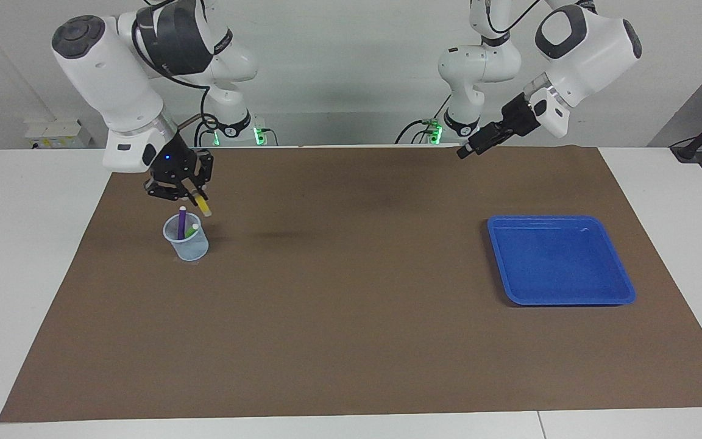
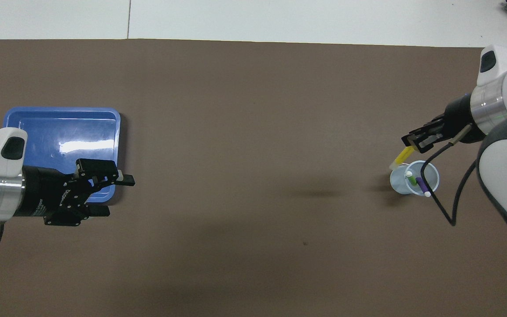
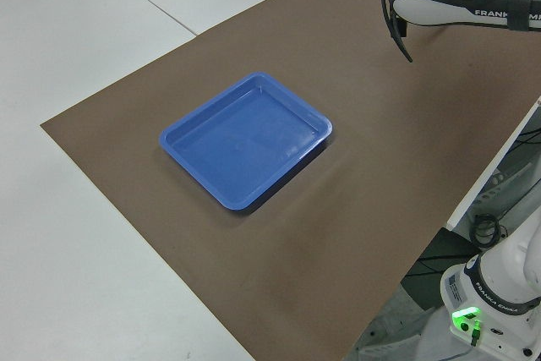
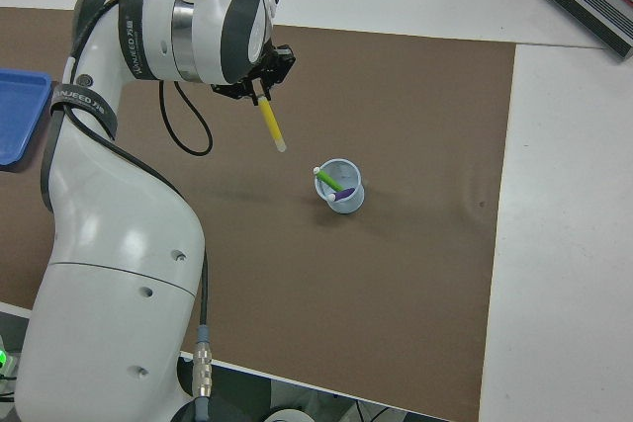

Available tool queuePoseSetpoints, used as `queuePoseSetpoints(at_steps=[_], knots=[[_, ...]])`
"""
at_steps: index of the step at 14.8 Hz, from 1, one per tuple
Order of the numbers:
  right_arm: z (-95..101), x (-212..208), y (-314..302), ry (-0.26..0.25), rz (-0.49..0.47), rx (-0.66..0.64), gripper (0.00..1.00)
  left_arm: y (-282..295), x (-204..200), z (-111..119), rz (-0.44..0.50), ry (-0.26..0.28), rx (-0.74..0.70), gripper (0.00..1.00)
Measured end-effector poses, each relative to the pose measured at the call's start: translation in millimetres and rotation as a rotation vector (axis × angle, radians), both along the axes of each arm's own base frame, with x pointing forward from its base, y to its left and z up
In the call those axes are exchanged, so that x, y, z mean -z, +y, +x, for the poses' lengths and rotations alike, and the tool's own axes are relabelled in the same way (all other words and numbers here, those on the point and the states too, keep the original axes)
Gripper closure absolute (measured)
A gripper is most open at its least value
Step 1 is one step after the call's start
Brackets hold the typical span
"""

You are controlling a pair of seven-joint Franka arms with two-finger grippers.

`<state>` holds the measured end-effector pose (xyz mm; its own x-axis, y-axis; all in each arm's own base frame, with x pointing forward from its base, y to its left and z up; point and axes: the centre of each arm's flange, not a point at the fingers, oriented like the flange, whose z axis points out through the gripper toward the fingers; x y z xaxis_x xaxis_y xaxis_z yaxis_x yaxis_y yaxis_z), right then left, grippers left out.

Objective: Right arm passes pens to left for tray arrangement
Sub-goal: 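Carry the yellow pen to center with the right gripper while the left gripper reaches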

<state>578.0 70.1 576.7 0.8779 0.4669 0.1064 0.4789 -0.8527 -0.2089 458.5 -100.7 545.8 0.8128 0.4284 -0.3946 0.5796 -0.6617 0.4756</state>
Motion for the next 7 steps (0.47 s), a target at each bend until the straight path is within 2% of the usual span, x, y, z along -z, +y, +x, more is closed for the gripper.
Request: queuePoseSetpoints(at_steps=[3,7], knots=[[-1.9,-6,43,0.08,0.16,0.244,0.82,-2,1,6,-0.085,0.058,-0.168,0.0],[-12.4,-6,128,0.188,0.339,0.501,0.82,-13,10,15,-0.178,0.127,-0.403,0.0]])
